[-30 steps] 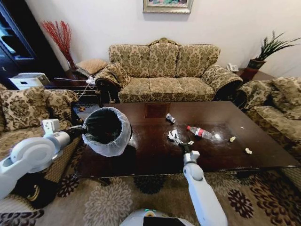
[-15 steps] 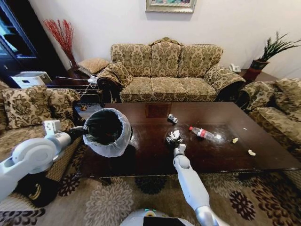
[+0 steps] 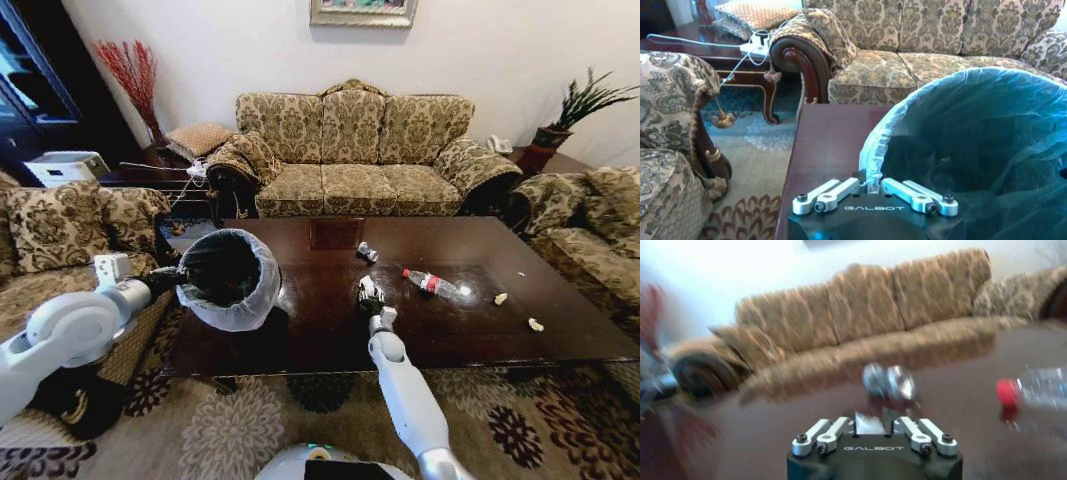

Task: Move to the front of the table and place the trash on the table into the trash bin.

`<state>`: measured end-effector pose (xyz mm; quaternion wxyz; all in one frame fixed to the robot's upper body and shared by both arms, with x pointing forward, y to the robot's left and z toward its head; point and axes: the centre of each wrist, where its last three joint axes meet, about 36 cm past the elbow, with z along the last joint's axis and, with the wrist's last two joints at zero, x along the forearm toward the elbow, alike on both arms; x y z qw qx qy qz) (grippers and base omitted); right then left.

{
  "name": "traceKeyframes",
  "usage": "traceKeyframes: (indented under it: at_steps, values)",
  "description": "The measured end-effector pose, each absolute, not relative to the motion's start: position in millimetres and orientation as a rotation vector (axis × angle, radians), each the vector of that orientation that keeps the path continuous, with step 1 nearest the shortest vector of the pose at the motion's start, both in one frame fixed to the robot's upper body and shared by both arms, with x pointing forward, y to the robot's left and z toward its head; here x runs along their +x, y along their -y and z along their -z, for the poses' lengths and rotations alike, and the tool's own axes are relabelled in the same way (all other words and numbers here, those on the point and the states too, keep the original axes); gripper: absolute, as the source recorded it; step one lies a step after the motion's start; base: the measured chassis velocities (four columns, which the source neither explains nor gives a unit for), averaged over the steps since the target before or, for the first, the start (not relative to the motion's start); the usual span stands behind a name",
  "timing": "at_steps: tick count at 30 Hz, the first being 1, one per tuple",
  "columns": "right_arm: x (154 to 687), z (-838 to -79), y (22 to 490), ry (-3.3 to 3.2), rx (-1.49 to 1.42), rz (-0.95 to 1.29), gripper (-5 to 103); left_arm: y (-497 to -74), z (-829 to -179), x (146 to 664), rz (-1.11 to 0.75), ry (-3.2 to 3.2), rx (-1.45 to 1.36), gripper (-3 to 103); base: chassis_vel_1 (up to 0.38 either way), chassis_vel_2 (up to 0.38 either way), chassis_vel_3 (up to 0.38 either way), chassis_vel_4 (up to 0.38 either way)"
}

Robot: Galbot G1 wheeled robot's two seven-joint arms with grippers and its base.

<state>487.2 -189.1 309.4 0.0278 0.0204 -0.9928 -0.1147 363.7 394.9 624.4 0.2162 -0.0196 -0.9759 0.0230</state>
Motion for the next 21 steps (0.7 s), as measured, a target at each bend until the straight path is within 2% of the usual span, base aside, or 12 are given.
traceKeyframes:
  at_steps: [3, 5, 6, 11, 13, 14, 15, 18, 20, 21]
  values:
    - [468.8, -363.2, 180.0, 3.185, 0.199, 0.422, 10, -394.2, -625.3, 364.9, -0.055, 2.704, -0.057, 0, 0.000, 0.000, 0.000, 0.000]
    - [463.1, -381.4, 175.2, 3.219, 0.251, 0.437, 10, -394.1, -625.6, 365.5, -0.052, 2.705, -0.058, 0, 0.000, 0.000, 0.000, 0.000]
    - [456.5, -405.1, 170.2, 3.267, 0.303, 0.446, 2, -393.5, -625.7, 366.2, -0.049, 2.706, -0.060, 0, 0.000, 0.000, 0.000, 0.000]
    - [447.0, -407.3, 177.5, 3.287, 0.285, 0.374, 0, -393.0, -624.6, 364.8, -0.056, 2.707, -0.060, 0, 0.000, 0.000, 0.000, 0.000]
    - [438.1, -368.2, 186.2, 3.199, 0.238, 0.331, -3, -393.7, -622.3, 362.9, -0.059, 2.707, -0.055, 0, 0.000, 0.000, 0.000, 0.000]
    - [435.1, -355.4, 188.3, 3.166, 0.220, 0.323, 2, -393.5, -621.8, 362.4, -0.059, 2.707, -0.055, 0, 0.000, 0.000, 0.000, 0.000]
    - [435.1, -355.4, 188.3, 3.166, 0.220, 0.323, 2, -393.5, -621.8, 362.4, -0.059, 2.707, -0.055, 0, 0.000, 0.000, 0.000, 0.000]
    - [432.9, -312.6, 188.5, 3.048, 0.134, 0.296, 18, -390.9, -620.9, 360.6, -0.058, 2.705, -0.066, 0, 0.000, 0.000, 0.000, 0.000]
    - [433.9, -308.6, 187.8, 3.034, 0.126, 0.292, 18, -390.5, -621.0, 360.4, -0.058, 2.706, -0.068, 0, 0.000, 0.000, 0.000, 0.000]
    - [437.0, -302.2, 186.1, 3.012, 0.113, 0.284, 23, -389.7, -621.3, 360.2, -0.057, 2.706, -0.071, 0, 0.000, 0.000, 0.000, 0.000]
